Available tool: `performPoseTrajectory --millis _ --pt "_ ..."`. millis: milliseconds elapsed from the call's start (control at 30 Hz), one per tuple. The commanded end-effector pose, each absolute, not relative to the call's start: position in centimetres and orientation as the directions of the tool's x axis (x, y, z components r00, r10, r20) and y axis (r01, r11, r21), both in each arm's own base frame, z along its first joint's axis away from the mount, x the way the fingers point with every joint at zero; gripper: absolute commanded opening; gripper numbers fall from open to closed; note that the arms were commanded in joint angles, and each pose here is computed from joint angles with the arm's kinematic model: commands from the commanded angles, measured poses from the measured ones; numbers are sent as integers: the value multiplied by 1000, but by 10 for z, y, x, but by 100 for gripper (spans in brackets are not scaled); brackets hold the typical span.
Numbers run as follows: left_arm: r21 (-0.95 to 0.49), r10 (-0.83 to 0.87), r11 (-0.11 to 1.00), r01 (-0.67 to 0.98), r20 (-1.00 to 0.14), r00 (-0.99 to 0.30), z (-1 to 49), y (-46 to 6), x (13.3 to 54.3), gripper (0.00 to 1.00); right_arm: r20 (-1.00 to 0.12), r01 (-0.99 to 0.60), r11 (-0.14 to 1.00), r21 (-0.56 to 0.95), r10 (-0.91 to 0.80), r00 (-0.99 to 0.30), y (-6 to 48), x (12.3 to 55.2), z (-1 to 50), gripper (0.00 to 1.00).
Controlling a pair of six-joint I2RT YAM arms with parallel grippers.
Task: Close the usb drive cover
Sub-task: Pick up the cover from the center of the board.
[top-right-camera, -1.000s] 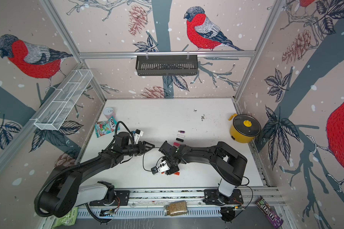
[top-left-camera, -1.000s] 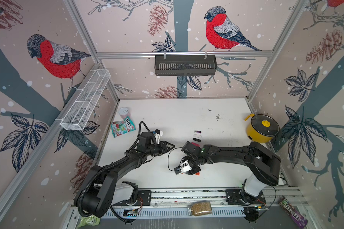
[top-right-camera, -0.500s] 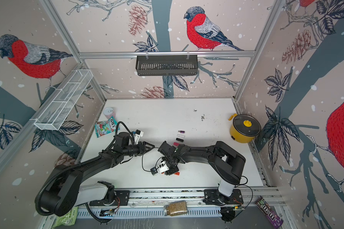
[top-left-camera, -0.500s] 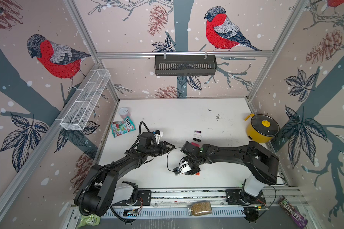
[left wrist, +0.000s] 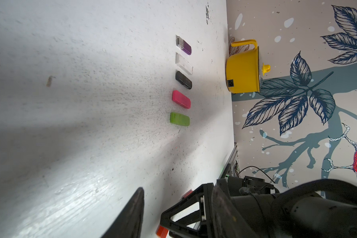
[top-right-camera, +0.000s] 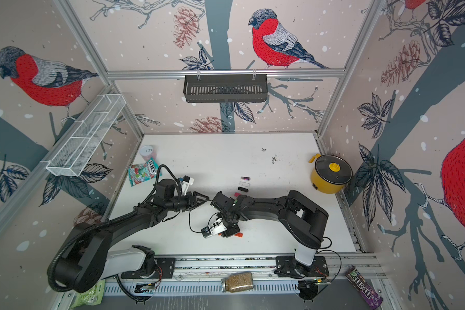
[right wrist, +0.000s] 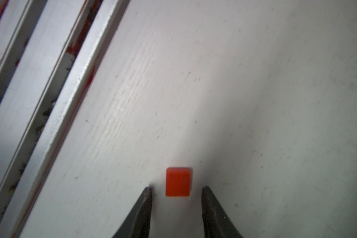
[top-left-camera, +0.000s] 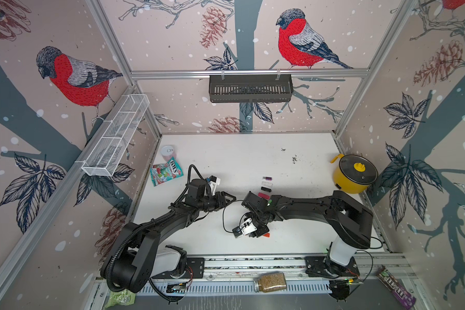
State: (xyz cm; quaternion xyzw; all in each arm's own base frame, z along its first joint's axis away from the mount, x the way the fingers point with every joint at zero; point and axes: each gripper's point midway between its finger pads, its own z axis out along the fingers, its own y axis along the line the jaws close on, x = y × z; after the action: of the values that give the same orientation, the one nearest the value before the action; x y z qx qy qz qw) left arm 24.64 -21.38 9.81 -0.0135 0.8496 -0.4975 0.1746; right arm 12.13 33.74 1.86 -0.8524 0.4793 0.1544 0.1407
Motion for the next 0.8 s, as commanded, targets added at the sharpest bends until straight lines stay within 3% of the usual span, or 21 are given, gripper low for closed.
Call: performPoseTrajectory --millis 0,767 --pt "-855 -203 491 165 -297 -933 103 -215 249 53 -356 -867 -494 -61 -801 482 328 120 12 40" --pt "-854 -209 493 164 -300 -931 103 -214 248 53 -330 -890 -456 -13 -838 434 330 126 6 31"
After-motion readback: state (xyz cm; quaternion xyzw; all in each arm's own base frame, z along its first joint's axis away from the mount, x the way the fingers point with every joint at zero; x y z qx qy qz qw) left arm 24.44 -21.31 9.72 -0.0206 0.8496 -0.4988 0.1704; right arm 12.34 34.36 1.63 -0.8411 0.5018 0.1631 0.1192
